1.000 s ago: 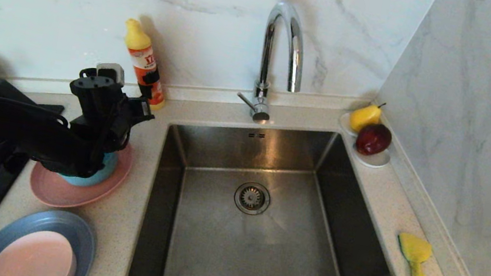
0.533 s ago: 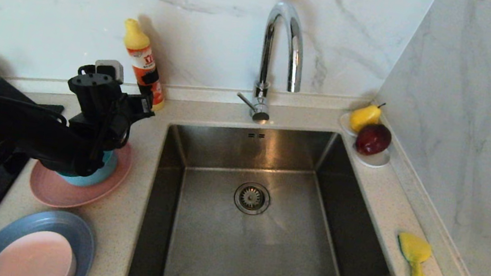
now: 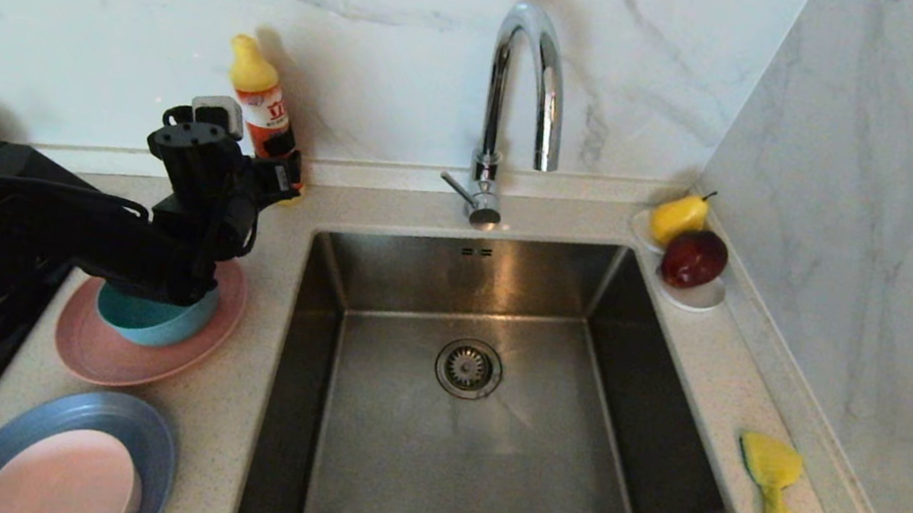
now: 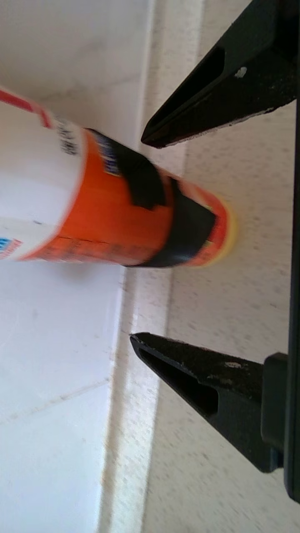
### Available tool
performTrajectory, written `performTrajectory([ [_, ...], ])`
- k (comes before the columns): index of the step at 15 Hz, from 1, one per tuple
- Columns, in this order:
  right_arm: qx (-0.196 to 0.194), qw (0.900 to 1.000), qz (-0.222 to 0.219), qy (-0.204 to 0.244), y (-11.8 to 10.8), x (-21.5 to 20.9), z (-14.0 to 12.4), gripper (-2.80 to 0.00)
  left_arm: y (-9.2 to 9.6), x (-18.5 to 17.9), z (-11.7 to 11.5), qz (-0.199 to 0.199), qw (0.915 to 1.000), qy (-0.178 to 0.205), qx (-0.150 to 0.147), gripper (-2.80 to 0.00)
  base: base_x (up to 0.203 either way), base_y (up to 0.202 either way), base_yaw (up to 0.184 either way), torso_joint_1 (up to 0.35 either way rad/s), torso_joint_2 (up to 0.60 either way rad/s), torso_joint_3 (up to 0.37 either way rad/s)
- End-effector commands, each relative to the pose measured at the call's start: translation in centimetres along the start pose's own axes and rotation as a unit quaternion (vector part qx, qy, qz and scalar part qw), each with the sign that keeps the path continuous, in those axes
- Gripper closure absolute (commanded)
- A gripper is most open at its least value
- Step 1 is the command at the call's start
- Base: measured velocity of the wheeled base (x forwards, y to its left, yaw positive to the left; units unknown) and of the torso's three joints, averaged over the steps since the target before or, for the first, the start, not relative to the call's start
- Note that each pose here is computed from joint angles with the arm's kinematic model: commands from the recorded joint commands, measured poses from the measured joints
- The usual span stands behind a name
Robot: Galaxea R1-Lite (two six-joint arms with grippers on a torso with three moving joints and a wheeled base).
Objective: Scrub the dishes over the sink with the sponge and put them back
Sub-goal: Grab the dish soap
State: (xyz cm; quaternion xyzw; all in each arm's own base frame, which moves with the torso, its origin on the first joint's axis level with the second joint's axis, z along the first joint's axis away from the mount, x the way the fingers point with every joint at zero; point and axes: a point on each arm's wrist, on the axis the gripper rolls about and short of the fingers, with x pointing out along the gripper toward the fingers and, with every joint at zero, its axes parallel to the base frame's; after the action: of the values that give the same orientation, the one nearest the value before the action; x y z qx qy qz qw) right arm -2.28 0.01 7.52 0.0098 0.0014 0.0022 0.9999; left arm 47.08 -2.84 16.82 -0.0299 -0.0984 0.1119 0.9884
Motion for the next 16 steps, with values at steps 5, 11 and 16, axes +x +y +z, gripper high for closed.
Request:
performTrajectory([
  [5,0.0,1.0,0.001,-0.001,0.0,0.0,0.0,0.0,-0.6,1.8,-1.6,0.002,1.0,-0.005,-0.002,-2.8,0.0,0.0,0.0,0.0,0.0,0.0],
  [11,0.0,1.0,0.001,-0.001,0.0,0.0,0.0,0.0,-1.3,3.2,-2.4,0.014,0.9999,-0.005,-0.005,-2.8,0.0,0.0,0.0,0.0,0.0,0.0],
  [16,0.0,1.0,0.001,-0.001,0.0,0.0,0.0,0.0,-1.5,3.6,-2.5,0.016,0.9998,-0.008,-0.006,-2.8,0.0,0.0,0.0,0.0,0.0,0.0],
])
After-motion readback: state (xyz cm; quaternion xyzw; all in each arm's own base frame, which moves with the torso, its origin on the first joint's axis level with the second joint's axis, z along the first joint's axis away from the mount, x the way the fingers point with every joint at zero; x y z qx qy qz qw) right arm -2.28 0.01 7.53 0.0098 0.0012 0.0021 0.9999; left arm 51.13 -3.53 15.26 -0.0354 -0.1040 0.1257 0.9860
